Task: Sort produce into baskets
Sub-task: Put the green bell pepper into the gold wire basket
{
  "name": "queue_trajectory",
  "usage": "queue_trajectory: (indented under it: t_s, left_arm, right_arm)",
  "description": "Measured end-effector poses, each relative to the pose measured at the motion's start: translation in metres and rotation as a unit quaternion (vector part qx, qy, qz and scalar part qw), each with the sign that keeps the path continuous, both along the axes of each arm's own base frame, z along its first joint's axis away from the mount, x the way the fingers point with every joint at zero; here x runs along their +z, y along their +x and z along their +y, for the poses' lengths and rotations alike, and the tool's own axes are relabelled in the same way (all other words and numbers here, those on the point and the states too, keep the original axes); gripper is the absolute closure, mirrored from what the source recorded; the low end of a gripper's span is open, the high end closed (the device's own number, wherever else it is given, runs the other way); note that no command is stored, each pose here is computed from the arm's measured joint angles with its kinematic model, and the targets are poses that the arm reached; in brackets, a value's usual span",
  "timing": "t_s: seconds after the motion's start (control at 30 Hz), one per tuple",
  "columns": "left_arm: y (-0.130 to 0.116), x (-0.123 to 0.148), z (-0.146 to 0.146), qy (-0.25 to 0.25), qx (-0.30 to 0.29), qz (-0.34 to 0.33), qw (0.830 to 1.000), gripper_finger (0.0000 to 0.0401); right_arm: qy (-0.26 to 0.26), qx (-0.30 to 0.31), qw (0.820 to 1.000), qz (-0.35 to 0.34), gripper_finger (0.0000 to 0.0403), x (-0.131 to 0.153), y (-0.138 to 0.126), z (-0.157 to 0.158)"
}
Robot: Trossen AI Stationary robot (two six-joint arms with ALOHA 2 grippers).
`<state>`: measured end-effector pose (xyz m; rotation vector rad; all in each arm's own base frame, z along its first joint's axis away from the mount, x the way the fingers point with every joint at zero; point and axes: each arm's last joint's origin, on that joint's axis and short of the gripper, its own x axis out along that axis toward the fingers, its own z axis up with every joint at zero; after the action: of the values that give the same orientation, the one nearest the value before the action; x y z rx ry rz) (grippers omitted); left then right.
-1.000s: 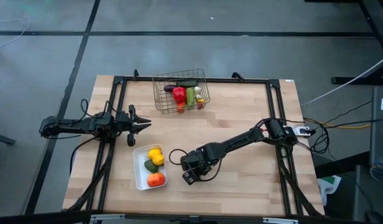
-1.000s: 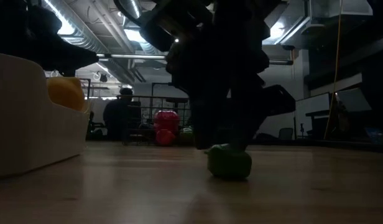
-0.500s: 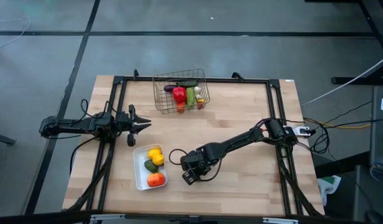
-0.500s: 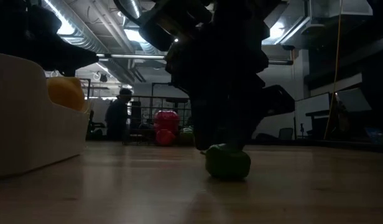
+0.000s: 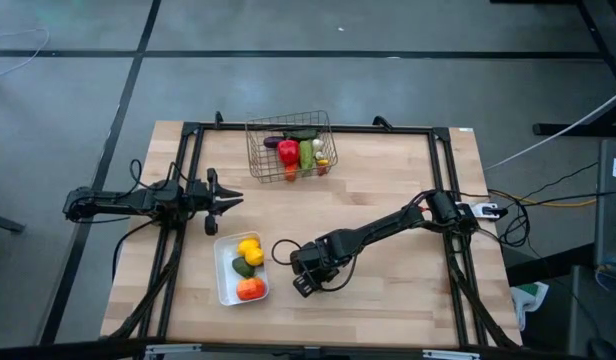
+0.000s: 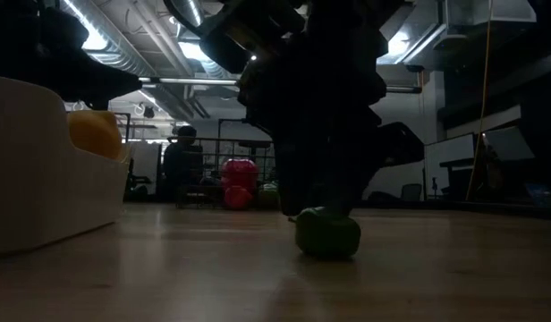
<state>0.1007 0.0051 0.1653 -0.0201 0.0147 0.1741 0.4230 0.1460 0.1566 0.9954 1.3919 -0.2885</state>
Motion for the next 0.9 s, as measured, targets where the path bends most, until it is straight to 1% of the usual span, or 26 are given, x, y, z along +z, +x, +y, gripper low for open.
queue_trajectory:
  t_s: [0.27, 0.4, 0.53, 0.9]
  left_arm:
    - [0.0000, 0.0000, 0.0000, 0.000, 0.000, 0.000, 1.000, 0.0333]
    - [0.0000, 0.0000, 0.0000, 0.001, 0.000, 0.000, 1.000, 0.0333]
    - [0.0000, 0.0000, 0.0000, 0.013, 0.000, 0.002, 1.000, 0.0333]
    - [0.0000, 0.0000, 0.0000, 0.014, 0.000, 0.002, 1.000, 0.0333]
  right_arm:
    - [0.000, 0.000, 1.000, 0.000, 0.0245, 0.0000, 0.0000, 0.0000]
    - [0.002, -0.008, 1.000, 0.003, 0.0264, 0.0000, 0.0000, 0.0000]
    - [-0.001, -0.010, 1.000, 0.002, 0.0278, 0.0001, 0.0002, -0.0001]
    - [-0.001, -0.014, 1.000, 0.002, 0.0280, 0.0002, 0.0014, -0.0038]
